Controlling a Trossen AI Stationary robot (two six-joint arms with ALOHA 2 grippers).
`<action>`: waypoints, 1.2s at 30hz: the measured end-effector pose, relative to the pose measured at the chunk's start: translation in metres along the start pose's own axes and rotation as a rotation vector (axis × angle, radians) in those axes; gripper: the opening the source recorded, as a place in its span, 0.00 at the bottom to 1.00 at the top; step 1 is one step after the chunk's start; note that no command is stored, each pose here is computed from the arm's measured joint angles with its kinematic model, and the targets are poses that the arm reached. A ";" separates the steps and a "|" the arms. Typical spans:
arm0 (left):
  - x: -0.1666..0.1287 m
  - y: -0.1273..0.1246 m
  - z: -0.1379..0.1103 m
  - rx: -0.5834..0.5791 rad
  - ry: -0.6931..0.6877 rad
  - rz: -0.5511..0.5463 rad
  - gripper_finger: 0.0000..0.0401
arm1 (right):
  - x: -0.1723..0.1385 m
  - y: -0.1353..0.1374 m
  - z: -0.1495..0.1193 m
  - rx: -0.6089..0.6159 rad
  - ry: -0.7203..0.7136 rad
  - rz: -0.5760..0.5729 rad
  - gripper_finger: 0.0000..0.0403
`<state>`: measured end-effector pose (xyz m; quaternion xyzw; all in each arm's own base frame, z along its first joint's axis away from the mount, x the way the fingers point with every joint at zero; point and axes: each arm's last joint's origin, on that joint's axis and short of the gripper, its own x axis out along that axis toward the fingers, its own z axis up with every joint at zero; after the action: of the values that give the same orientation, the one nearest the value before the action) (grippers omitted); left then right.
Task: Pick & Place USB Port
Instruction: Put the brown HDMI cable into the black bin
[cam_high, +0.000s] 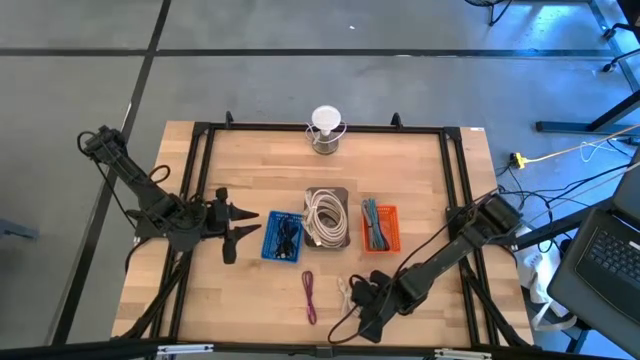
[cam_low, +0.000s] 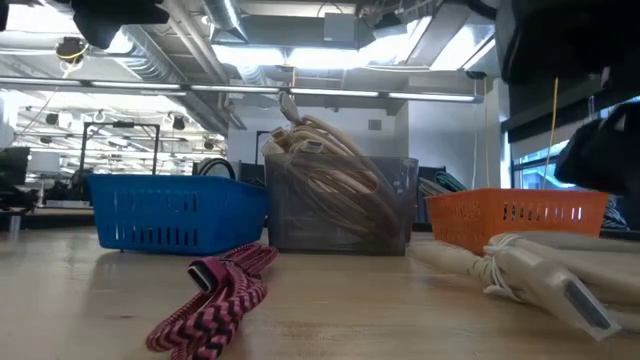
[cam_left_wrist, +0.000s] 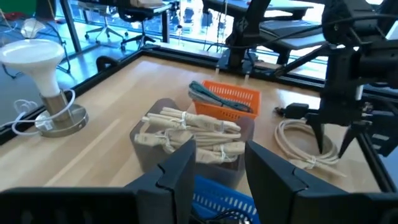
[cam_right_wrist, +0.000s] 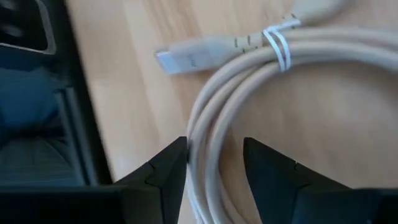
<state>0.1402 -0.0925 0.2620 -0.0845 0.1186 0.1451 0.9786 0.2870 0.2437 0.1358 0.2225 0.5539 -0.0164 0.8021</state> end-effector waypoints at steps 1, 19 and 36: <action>0.000 0.000 0.000 0.003 -0.001 -0.001 0.32 | 0.001 -0.001 -0.001 0.000 0.006 -0.011 0.40; 0.000 0.000 0.000 0.039 -0.003 -0.003 0.32 | 0.002 0.007 0.008 0.005 0.013 -0.026 0.05; 0.000 0.000 0.000 0.043 -0.002 -0.004 0.32 | -0.106 0.039 0.105 -0.289 -0.236 -0.306 0.04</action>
<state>0.1404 -0.0927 0.2624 -0.0633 0.1205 0.1407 0.9806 0.3494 0.2160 0.2739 0.0155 0.4802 -0.0842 0.8730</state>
